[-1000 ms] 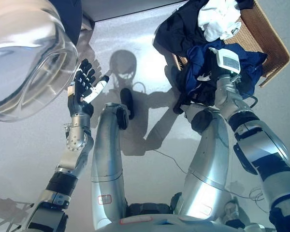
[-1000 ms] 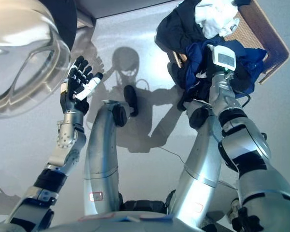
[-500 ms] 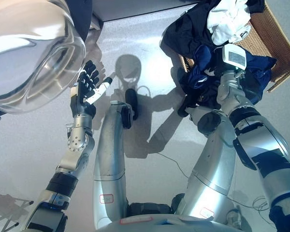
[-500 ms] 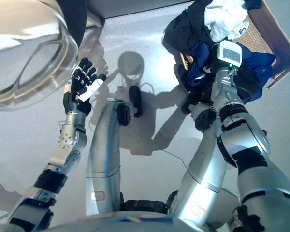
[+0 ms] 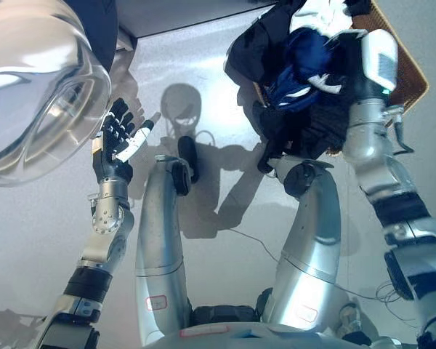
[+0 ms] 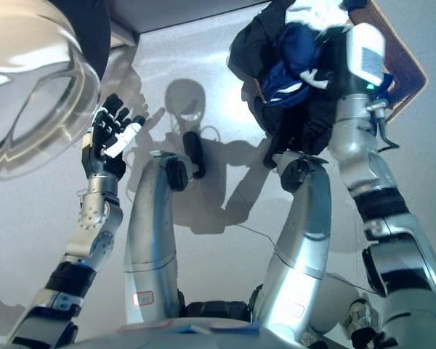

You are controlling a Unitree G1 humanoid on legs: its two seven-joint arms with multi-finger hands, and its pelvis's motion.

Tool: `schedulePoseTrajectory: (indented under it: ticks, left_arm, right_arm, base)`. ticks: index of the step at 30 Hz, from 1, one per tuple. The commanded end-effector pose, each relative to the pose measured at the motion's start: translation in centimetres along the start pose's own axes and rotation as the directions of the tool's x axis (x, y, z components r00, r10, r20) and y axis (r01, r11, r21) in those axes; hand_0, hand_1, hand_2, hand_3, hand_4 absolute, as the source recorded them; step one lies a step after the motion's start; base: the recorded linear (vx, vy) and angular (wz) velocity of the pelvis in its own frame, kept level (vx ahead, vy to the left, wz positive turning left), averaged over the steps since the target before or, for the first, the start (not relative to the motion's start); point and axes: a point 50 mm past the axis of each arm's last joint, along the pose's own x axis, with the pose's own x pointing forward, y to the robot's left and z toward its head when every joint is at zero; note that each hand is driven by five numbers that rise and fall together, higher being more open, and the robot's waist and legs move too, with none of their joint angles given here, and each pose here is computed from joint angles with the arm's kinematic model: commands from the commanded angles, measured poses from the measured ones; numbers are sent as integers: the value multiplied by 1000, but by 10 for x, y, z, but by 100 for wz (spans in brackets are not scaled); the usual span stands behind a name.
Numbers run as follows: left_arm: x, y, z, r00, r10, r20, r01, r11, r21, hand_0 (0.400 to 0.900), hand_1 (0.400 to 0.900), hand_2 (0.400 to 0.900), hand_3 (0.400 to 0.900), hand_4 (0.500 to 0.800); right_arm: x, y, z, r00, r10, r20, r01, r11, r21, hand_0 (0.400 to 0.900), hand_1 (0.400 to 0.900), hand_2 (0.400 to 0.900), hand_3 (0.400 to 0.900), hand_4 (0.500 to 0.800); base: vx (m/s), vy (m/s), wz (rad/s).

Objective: Put the clothes in the basket into the washing machine.

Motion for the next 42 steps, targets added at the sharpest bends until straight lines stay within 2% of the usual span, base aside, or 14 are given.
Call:
schedulePoseTrajectory:
  ticks: [1, 4, 5, 6, 8, 12, 14, 16, 20, 23, 28, 34, 41, 42]
  left_arm:
    - [-21, 17, 4, 994, 101, 36, -98, 993, -65, 900, 900, 900, 900, 800]
    - [-26, 18, -3, 996, 87, -13, -87, 994, -63, 900, 900, 900, 900, 800]
    - [-27, 16, -6, 996, 80, -29, -82, 994, -71, 900, 900, 900, 900, 800]
    - [-27, 17, -7, 996, 82, -38, -85, 994, -74, 900, 900, 900, 900, 800]
    - [-27, 13, -11, 997, 59, -59, -64, 994, -87, 900, 900, 900, 900, 800]
    - [-26, 8, -16, 996, 26, -90, -37, 992, -125, 900, 900, 900, 900, 800]
    - [-24, 6, -17, 996, 14, -93, -28, 988, -153, 900, 900, 900, 900, 800]
    - [-21, 3, -18, 995, 3, -95, -19, 986, -165, 900, 900, 900, 900, 800]
    - [-19, 0, -20, 995, -36, -94, 19, 984, -178, 900, 900, 900, 900, 800]
    - [-16, -5, -19, 992, -89, -86, 75, 985, -157, 900, 900, 900, 900, 800]
    - [-10, -15, -12, 982, -180, -55, 173, 977, -122, 900, 900, 900, 900, 800]
    - [-8, -24, -9, 965, -260, -42, 257, 964, -70, 900, 900, 900, 900, 800]
    - [-11, -25, -3, 955, -296, -22, 294, 954, -64, 900, 900, 900, 900, 800]
    - [-11, -26, -3, 952, -304, -23, 303, 951, -63, 900, 900, 900, 900, 800]
  right_arm:
    - [-24, -18, 6, 992, -124, -14, 120, 914, 388, 400, 400, 400, 400, 500]
    - [-35, -15, 15, 993, -117, -29, 108, 766, 633, 400, 400, 400, 400, 500]
    - [-35, -11, 23, 993, -109, -36, 97, 634, 768, 400, 400, 400, 400, 500]
    - [-34, -6, 28, 995, -92, -25, 71, 550, 832, 400, 400, 400, 400, 500]
    - [-30, 10, 40, 999, -31, -20, 28, 283, 959, 400, 400, 400, 400, 500]
    - [0, 36, 78, 1000, 1, 27, -27, -190, 981, 400, 400, 400, 400, 500]
    - [19, 41, 95, 1000, -4, 31, -31, -300, 953, 400, 400, 400, 400, 500]
    - [40, 42, 108, 1000, -7, 15, -16, -346, 938, 400, 400, 400, 400, 500]
    - [80, 38, 118, 998, 13, -62, 62, -353, 933, 400, 400, 400, 400, 500]
    - [102, 37, 106, 981, 71, -181, 193, -271, 943, 400, 400, 400, 400, 500]
    - [112, 30, 71, 930, 135, -343, 361, -151, 920, 400, 400, 400, 400, 500]
    - [117, 18, 54, 902, 152, -404, 415, -51, 908, 400, 400, 400, 400, 500]
    - [132, -23, 49, 923, 47, -382, 383, -17, 924, 400, 400, 400, 400, 500]
    - [134, -29, 48, 926, 29, -377, 378, -9, 926, 620, 620, 620, 620, 632]
  base:
    - [0, 0, 0]
    - [7, -2, 1]
    - [22, -4, 4]
    - [27, -7, 4]
    - [37, -12, 6]
    - [40, -43, 14]
    - [37, -72, 25]
    - [34, -76, 26]
    - [32, -69, 27]
    - [31, -64, 30]
    - [34, -79, 36]
    - [13, -54, 29]
    - [24, -31, 28]
    - [35, -18, 25]
